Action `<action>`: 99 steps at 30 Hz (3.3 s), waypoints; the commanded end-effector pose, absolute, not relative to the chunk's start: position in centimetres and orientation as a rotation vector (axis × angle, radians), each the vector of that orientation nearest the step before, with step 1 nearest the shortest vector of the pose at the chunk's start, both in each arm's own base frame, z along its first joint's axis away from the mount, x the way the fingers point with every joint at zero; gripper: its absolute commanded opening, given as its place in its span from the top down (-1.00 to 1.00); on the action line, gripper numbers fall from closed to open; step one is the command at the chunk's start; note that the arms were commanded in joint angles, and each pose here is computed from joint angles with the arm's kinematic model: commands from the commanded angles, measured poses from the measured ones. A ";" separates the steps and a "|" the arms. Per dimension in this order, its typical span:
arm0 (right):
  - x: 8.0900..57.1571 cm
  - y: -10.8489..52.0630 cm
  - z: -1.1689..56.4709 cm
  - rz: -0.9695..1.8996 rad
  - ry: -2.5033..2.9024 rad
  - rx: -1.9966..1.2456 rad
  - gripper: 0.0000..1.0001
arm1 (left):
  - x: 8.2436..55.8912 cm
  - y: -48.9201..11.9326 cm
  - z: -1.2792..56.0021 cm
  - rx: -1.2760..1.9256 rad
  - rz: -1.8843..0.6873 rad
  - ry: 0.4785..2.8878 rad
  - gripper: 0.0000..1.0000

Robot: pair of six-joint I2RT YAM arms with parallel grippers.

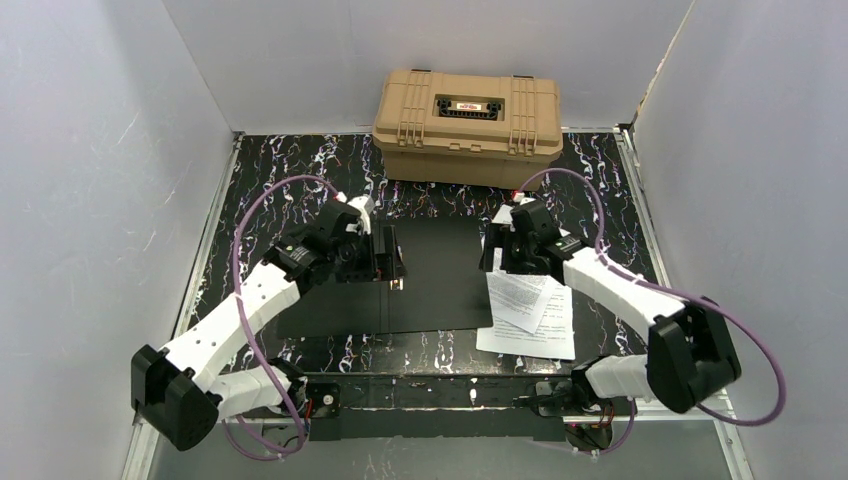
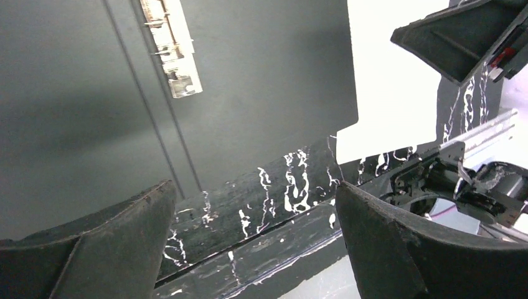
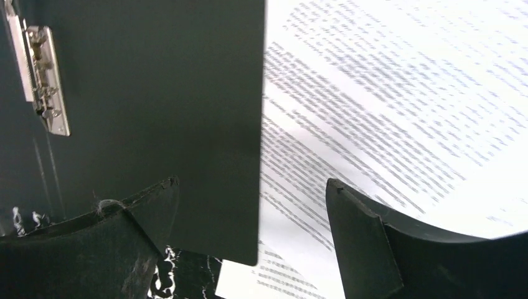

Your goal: Put the files into the folder

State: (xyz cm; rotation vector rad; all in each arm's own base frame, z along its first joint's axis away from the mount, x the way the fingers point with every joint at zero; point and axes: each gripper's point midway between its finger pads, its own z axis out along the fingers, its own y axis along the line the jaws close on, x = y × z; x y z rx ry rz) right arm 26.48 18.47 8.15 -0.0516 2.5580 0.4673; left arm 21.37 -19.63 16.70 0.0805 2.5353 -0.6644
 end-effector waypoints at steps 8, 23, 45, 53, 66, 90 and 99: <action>24.4 8.9 8.9 0.070 2.495 0.241 -0.97 | 22.0 -29.1 18.9 0.276 -0.876 2.498 -0.97; 21.6 8.7 4.6 0.261 2.623 0.416 -0.88 | 22.7 -38.0 14.4 0.448 -0.951 2.606 -0.96; 20.1 9.5 2.1 0.480 2.649 0.562 -0.80 | 21.2 -37.5 4.5 0.462 -0.863 2.833 -0.95; 20.3 10.0 2.5 0.549 2.607 0.589 -0.70 | 20.6 -36.7 3.0 0.452 -0.832 2.871 -0.92; 21.1 10.8 3.9 0.654 2.495 0.620 -0.31 | 20.2 -36.3 2.2 0.440 -0.826 2.890 -0.86; 23.1 10.7 5.5 0.693 2.359 0.690 -0.07 | 19.8 -36.6 2.4 0.438 -0.866 2.888 -0.83; 24.3 10.5 5.9 0.699 2.295 0.720 0.01 | 19.7 -36.6 2.7 0.444 -0.878 2.886 -0.83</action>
